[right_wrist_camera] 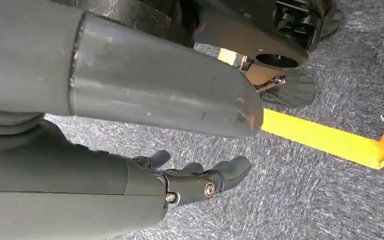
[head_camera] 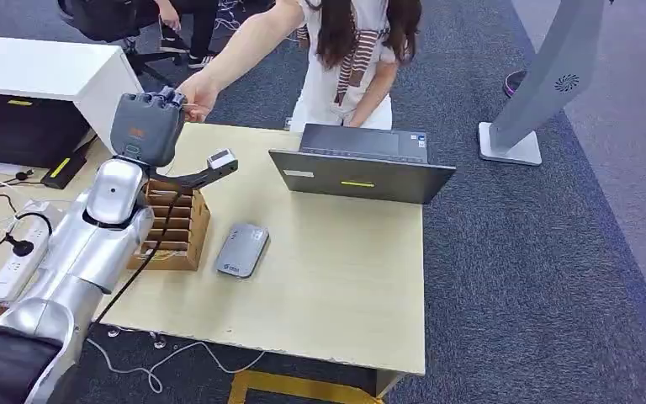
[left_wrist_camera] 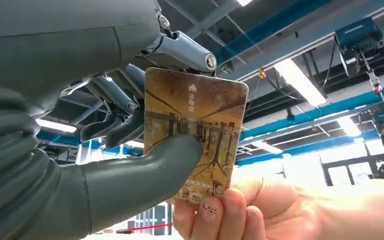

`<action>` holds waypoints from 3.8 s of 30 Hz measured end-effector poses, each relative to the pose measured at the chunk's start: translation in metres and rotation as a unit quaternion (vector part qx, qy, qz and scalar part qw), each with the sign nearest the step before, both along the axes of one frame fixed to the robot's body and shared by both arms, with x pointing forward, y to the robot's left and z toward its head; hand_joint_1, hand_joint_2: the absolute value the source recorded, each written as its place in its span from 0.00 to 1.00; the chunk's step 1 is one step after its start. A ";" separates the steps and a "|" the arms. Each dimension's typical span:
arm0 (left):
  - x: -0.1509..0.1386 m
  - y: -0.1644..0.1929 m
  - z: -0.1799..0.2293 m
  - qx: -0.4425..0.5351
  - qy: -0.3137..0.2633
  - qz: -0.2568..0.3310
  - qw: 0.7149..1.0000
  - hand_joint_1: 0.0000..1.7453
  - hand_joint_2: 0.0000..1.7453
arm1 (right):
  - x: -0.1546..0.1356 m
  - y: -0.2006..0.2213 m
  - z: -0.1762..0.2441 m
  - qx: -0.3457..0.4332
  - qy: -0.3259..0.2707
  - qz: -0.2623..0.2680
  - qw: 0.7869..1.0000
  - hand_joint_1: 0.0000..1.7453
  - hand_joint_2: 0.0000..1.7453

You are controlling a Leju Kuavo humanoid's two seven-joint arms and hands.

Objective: Pass the card to the sensor for recognition and then transmit it.

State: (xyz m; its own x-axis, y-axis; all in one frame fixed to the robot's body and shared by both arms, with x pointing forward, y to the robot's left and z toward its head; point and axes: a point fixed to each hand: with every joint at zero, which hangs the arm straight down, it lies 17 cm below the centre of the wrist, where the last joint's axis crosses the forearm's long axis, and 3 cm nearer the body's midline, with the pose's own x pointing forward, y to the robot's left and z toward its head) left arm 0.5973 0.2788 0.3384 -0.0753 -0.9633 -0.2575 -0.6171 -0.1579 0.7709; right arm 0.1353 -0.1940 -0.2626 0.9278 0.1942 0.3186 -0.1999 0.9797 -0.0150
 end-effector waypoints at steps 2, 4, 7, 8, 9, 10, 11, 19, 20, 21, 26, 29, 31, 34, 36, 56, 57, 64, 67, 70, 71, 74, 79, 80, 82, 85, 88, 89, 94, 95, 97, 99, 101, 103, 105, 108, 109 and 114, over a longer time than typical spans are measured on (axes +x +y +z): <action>0.000 0.000 -0.001 0.000 0.001 0.001 1.000 0.97 1.00 | 0.000 0.000 0.000 0.000 0.000 0.000 1.000 0.00 0.00; 0.001 0.001 -0.002 0.000 0.002 0.002 1.000 0.00 1.00 | 0.000 0.000 0.000 0.000 0.000 0.000 1.000 0.00 0.00; 0.001 0.002 -0.003 -0.006 0.004 0.005 1.000 0.00 1.00 | 0.000 0.000 0.000 0.000 0.000 0.000 1.000 0.00 0.00; 0.002 0.002 -0.004 -0.012 0.006 0.005 1.000 0.00 1.00 | 0.000 0.000 0.000 0.000 0.000 0.000 1.000 0.00 0.00; 0.001 0.001 -0.004 -0.017 0.007 0.004 1.000 0.00 1.00 | 0.000 0.000 0.000 0.000 0.000 0.000 1.000 0.00 0.00; 0.001 0.000 -0.005 -0.025 0.007 0.001 1.000 0.00 1.00 | 0.000 0.000 0.000 0.000 0.000 0.000 1.000 0.00 0.00; 0.000 -0.002 -0.007 -0.031 0.009 -0.002 0.999 0.00 1.00 | 0.000 0.000 0.000 0.000 0.000 0.000 1.000 0.00 0.00; -0.032 -0.033 -0.012 -0.087 -0.005 -0.053 0.995 0.00 1.00 | -0.004 -0.003 -0.001 -0.006 0.002 -0.003 1.000 0.00 0.00; -0.037 -0.036 -0.012 -0.097 -0.006 -0.061 0.993 0.00 1.00 | -0.004 -0.004 -0.002 -0.007 0.002 -0.005 1.000 0.00 0.00; -0.043 -0.040 -0.014 -0.108 -0.005 -0.071 0.992 0.00 1.00 | -0.005 -0.005 -0.002 -0.008 0.002 -0.006 1.000 0.00 0.00; -0.092 -0.054 -0.038 -0.152 0.008 -0.111 0.982 0.00 1.00 | -0.015 -0.009 -0.004 -0.011 0.001 -0.021 1.000 0.00 0.00; -0.113 -0.056 -0.047 -0.157 0.011 -0.121 0.980 0.00 1.00 | -0.020 -0.011 -0.005 -0.012 0.003 -0.024 1.000 0.00 0.00; -0.120 -0.057 -0.050 -0.157 0.017 -0.125 0.979 0.00 1.00 | -0.021 -0.012 -0.005 -0.012 0.003 -0.029 1.000 0.00 0.00; -0.133 -0.055 -0.074 -0.158 0.061 -0.122 0.978 0.00 1.00 | -0.024 -0.015 -0.006 -0.013 0.005 -0.042 0.999 0.00 0.00; -0.143 -0.050 -0.101 -0.157 0.105 -0.111 0.976 0.00 1.00 | -0.030 -0.017 -0.008 -0.015 0.010 -0.051 0.999 0.00 0.00; -0.169 -0.033 -0.176 -0.145 0.248 -0.076 0.955 0.00 1.00 | -0.035 -0.023 -0.009 -0.017 0.013 -0.066 0.998 0.00 0.00; -0.170 -0.032 -0.179 -0.146 0.250 -0.074 0.954 0.00 1.00 | -0.035 -0.023 -0.009 -0.017 0.013 -0.066 0.998 0.00 0.00; -0.170 -0.010 -0.191 -0.156 0.257 -0.039 0.953 0.00 1.00 | -0.036 -0.024 -0.010 -0.019 0.013 -0.058 0.998 0.00 0.00; -0.167 0.007 -0.198 -0.160 0.260 -0.017 0.952 0.00 1.00 | -0.036 -0.023 -0.010 -0.017 0.014 -0.056 0.998 0.00 0.00; -0.165 0.021 -0.202 -0.163 0.259 0.001 0.952 0.00 1.00 | -0.037 -0.022 -0.010 -0.016 0.016 -0.052 0.998 0.00 0.00; -0.165 0.024 -0.204 -0.165 0.260 0.004 0.952 0.00 1.00 | -0.037 -0.022 -0.010 -0.016 0.016 -0.050 0.998 0.00 0.00; -0.164 0.034 -0.207 -0.166 0.259 0.018 0.951 0.00 1.00 | -0.038 -0.022 -0.010 -0.016 0.018 -0.047 0.999 0.00 0.00; -0.160 0.059 -0.206 -0.170 0.242 0.050 0.954 0.00 1.00 | -0.038 -0.021 -0.010 -0.017 0.018 -0.041 0.999 0.00 0.00; -0.160 0.065 -0.207 -0.171 0.240 0.056 0.954 0.00 1.00 | -0.038 -0.021 -0.010 -0.017 0.018 -0.039 0.999 0.00 0.00; -0.159 0.074 -0.208 -0.172 0.235 0.065 0.955 0.00 1.00 | -0.037 -0.021 -0.010 -0.017 0.018 -0.038 0.999 0.00 0.00; -0.159 0.085 -0.211 -0.171 0.230 0.075 0.955 0.00 1.00 | -0.036 -0.021 -0.009 -0.015 0.017 -0.037 0.999 0.00 0.00; -0.160 0.093 -0.217 -0.169 0.231 0.084 0.954 0.00 1.00 | -0.035 -0.019 -0.009 -0.012 0.017 -0.034 0.999 0.00 0.00; -0.160 0.095 -0.218 -0.169 0.231 0.087 0.954 0.00 1.00 | -0.035 -0.019 -0.009 -0.012 0.017 -0.033 0.999 0.00 0.00; -0.158 0.098 -0.226 -0.159 0.236 0.089 0.955 0.00 1.00 | -0.032 -0.018 -0.008 -0.011 0.015 -0.028 0.999 0.00 0.00; -0.158 0.097 -0.227 -0.157 0.236 0.089 0.955 0.00 1.00 | -0.032 -0.018 -0.008 -0.010 0.015 -0.028 0.999 0.00 0.00; -0.156 0.096 -0.229 -0.154 0.237 0.089 0.955 0.00 1.00 | -0.031 -0.018 -0.008 -0.010 0.015 -0.028 0.999 0.00 0.00; -0.154 0.094 -0.229 -0.150 0.237 0.087 0.956 0.00 1.00 | -0.031 -0.017 -0.008 -0.010 0.014 -0.027 0.999 0.00 0.00; -0.151 0.093 -0.229 -0.148 0.236 0.087 0.956 0.00 1.00 | -0.029 -0.017 -0.008 -0.009 0.014 -0.027 1.000 0.00 0.00; -0.149 0.093 -0.229 -0.149 0.236 0.088 0.956 0.00 1.00 | -0.029 -0.017 -0.008 -0.009 0.013 -0.026 1.000 0.00 0.00; -0.147 0.092 -0.229 -0.149 0.236 0.089 0.956 0.00 1.00 | -0.029 -0.017 -0.008 -0.010 0.013 -0.023 1.000 0.00 0.00; -0.143 0.089 -0.225 -0.146 0.229 0.086 0.958 0.00 1.00 | -0.028 -0.015 -0.007 -0.008 0.012 -0.018 1.000 0.00 0.00; -0.141 0.088 -0.224 -0.147 0.228 0.085 0.959 0.00 1.00 | -0.027 -0.013 -0.007 -0.006 0.012 -0.016 1.000 0.00 0.00; -0.132 0.080 -0.225 -0.149 0.230 0.084 0.958 0.00 1.00 | -0.022 -0.009 -0.005 -0.003 0.010 -0.013 1.000 0.00 0.00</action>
